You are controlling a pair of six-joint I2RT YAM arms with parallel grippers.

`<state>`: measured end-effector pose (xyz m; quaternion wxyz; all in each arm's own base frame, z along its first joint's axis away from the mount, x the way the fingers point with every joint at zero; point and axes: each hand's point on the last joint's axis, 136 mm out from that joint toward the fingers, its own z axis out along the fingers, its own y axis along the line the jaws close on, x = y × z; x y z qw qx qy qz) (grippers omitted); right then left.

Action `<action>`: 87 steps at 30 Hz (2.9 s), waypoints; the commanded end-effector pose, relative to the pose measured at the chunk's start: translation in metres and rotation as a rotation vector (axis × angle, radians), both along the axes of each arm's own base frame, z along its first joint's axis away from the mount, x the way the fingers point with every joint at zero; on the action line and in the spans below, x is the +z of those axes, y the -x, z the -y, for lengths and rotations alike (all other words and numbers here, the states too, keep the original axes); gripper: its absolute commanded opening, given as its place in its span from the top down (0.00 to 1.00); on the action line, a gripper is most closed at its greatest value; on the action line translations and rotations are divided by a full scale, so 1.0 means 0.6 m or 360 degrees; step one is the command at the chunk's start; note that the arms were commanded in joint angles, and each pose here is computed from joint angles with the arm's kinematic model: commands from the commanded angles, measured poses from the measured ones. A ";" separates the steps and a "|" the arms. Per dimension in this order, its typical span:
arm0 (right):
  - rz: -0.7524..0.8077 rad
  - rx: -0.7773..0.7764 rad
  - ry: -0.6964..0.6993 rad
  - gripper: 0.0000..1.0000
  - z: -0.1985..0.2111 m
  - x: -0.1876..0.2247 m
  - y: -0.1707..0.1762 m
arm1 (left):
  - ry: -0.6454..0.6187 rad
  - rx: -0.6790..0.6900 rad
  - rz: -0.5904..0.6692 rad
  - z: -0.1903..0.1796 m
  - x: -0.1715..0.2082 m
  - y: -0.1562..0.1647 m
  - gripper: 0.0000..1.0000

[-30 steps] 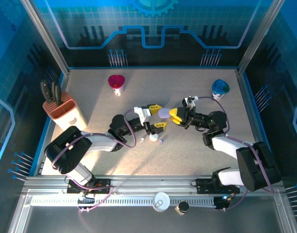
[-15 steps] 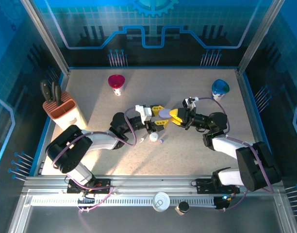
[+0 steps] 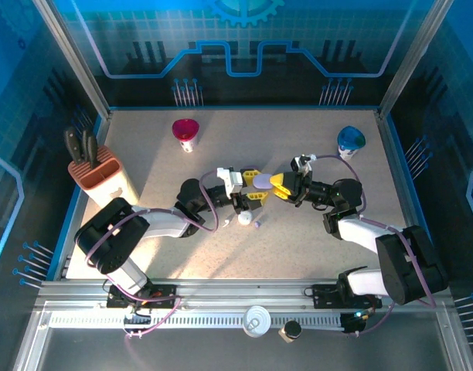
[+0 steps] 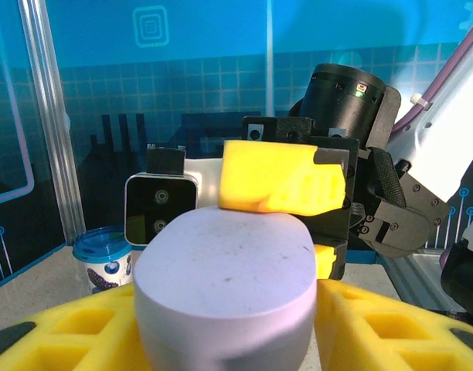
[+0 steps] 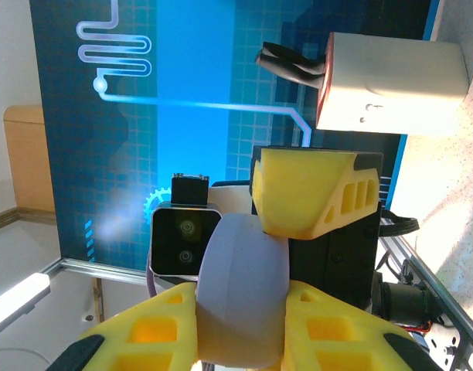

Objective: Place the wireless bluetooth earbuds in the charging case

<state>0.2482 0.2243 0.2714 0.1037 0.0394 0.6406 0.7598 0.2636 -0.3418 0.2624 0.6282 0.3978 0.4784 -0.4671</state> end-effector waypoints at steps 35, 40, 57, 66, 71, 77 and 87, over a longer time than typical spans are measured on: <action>0.1959 0.0013 0.1459 0.04 -0.006 0.002 0.052 | -0.0068 -0.0281 -0.0056 -0.009 -0.010 0.046 0.65; 0.1951 -0.0018 0.1561 0.04 -0.010 -0.009 0.027 | -0.0063 -0.0286 -0.0021 -0.011 -0.008 0.052 0.65; 0.1670 -0.0381 0.1490 0.06 0.038 0.035 -0.031 | -0.0078 -0.0300 0.0072 -0.016 -0.017 0.063 0.64; 0.1744 -0.0444 0.1291 0.05 0.038 0.076 -0.012 | -0.0085 -0.0252 0.0041 -0.027 -0.025 0.054 0.63; 0.1632 -0.0632 0.1217 0.05 0.073 0.067 -0.023 | -0.0088 -0.0208 0.0026 -0.039 -0.029 0.045 0.62; 0.0924 -0.0778 0.1600 0.09 0.160 -0.043 -0.102 | -0.0085 -0.0175 0.0010 -0.055 -0.029 0.044 0.62; 0.0281 -0.0505 0.1842 0.14 0.185 -0.221 -0.207 | -0.0097 -0.0131 -0.0033 -0.074 -0.042 0.051 0.62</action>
